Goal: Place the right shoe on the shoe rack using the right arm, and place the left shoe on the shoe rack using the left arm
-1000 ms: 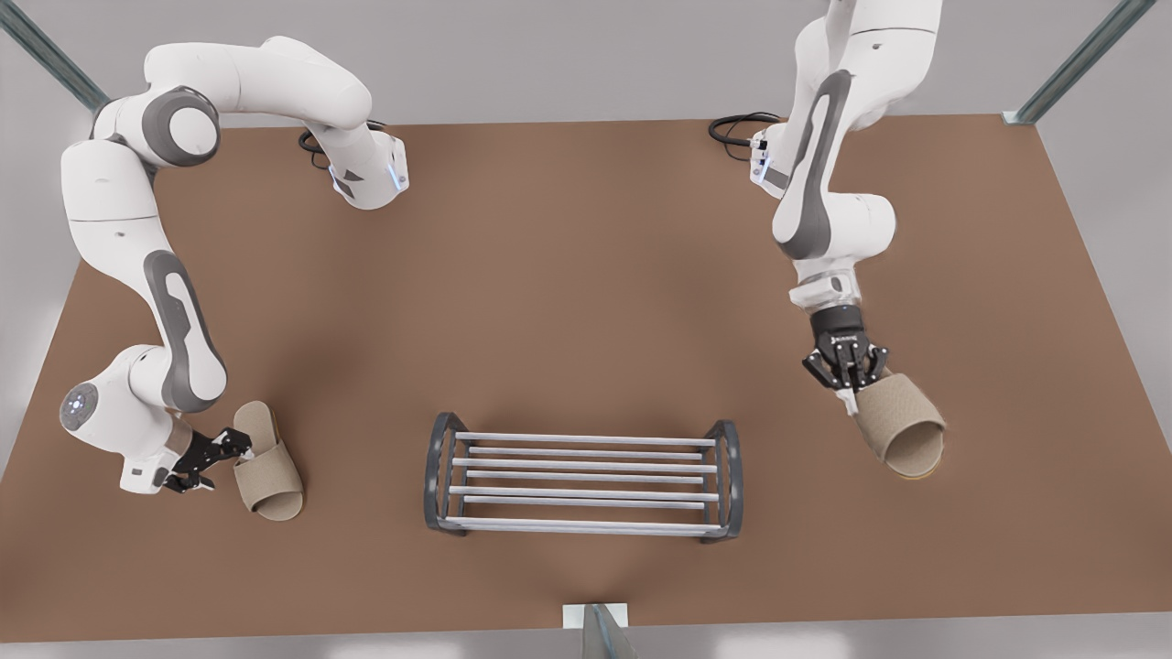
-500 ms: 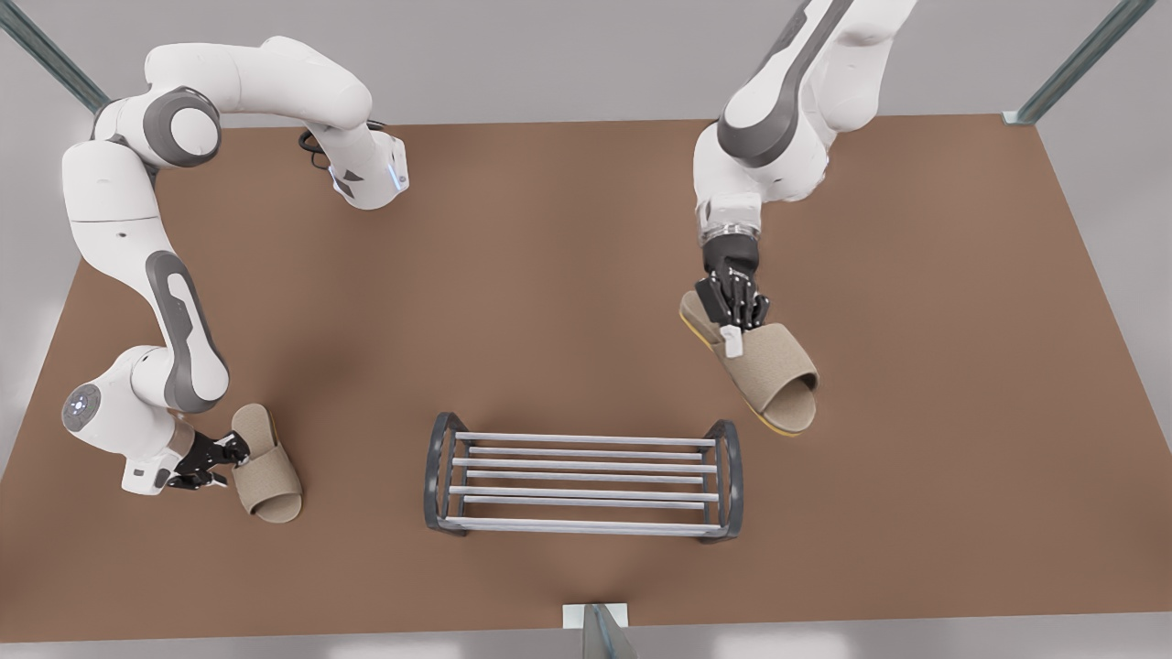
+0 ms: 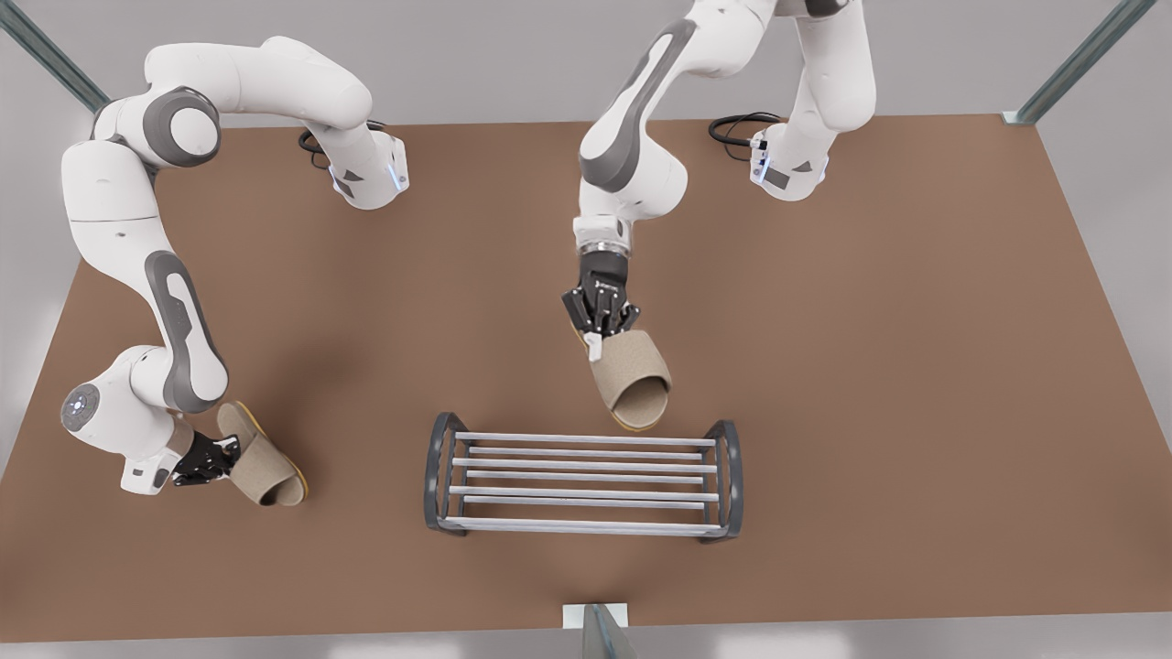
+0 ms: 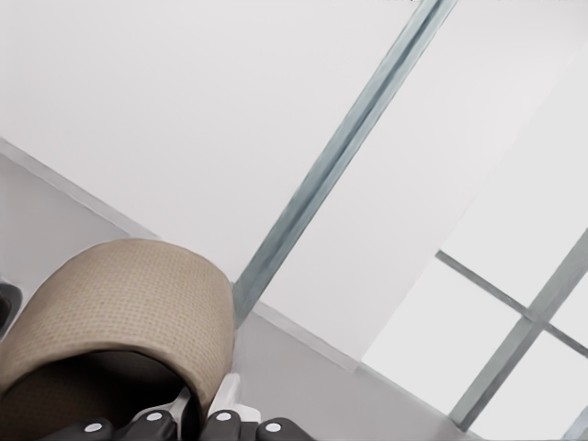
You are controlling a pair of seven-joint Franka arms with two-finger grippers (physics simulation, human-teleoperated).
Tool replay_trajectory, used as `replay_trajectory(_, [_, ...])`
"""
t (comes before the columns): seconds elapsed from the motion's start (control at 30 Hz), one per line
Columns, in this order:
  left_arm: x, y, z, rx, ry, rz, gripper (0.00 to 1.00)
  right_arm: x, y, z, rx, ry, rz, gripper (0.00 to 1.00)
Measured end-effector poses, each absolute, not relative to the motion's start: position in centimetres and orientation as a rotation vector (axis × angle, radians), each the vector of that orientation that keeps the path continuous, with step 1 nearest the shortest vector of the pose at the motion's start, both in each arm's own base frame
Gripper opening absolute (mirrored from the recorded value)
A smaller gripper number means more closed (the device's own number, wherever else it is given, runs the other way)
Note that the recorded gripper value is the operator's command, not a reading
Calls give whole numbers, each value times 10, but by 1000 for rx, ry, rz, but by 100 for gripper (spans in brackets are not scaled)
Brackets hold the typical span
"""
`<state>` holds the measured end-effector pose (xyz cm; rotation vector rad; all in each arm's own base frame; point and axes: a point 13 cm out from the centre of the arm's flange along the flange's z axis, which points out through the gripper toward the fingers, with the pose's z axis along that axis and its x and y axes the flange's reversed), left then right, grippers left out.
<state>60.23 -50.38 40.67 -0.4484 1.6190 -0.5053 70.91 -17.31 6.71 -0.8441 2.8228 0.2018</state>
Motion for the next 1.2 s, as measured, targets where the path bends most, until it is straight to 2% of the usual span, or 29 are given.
replay_trajectory(0.23, [656, -503, 398, -600, 1622, -567, 21, 713, -184, 92, -833, 2815, 198, 21])
replay_trajectory(0.4, [695, -485, 363, -617, 1613, -512, 21, 728, -172, 206, -802, 2754, 278, 21])
replay_trajectory(0.53, [715, -476, 321, -623, 1624, -466, 21, 716, -135, 297, -807, 2749, 329, 21])
replay_trajectory(0.63, [717, -475, 306, -624, 1626, -447, 21, 704, -64, 361, -861, 2747, 354, 21])
replay_trajectory(0.73, [719, -472, 289, -618, 1629, -422, 21, 685, 39, 401, -940, 2767, 372, 21])
replay_trajectory(0.93, [720, -464, 261, -604, 1631, -372, 21, 643, 231, 439, -955, 2814, 317, 21])
replay_trajectory(0.97, [722, -461, 260, -605, 1628, -365, 35, 645, 252, 441, -914, 2825, 283, 21])
replay_trajectory(1.0, [724, -457, 259, -602, 1625, -357, 86, 649, 270, 442, -861, 2836, 246, 21])
replay_trajectory(1.03, [726, -453, 258, -595, 1623, -348, 98, 653, 284, 443, -797, 2847, 208, 21])
replay_trajectory(1.2, [733, -442, 258, -545, 1613, -317, 100, 678, 316, 440, -414, 2872, 35, 21])
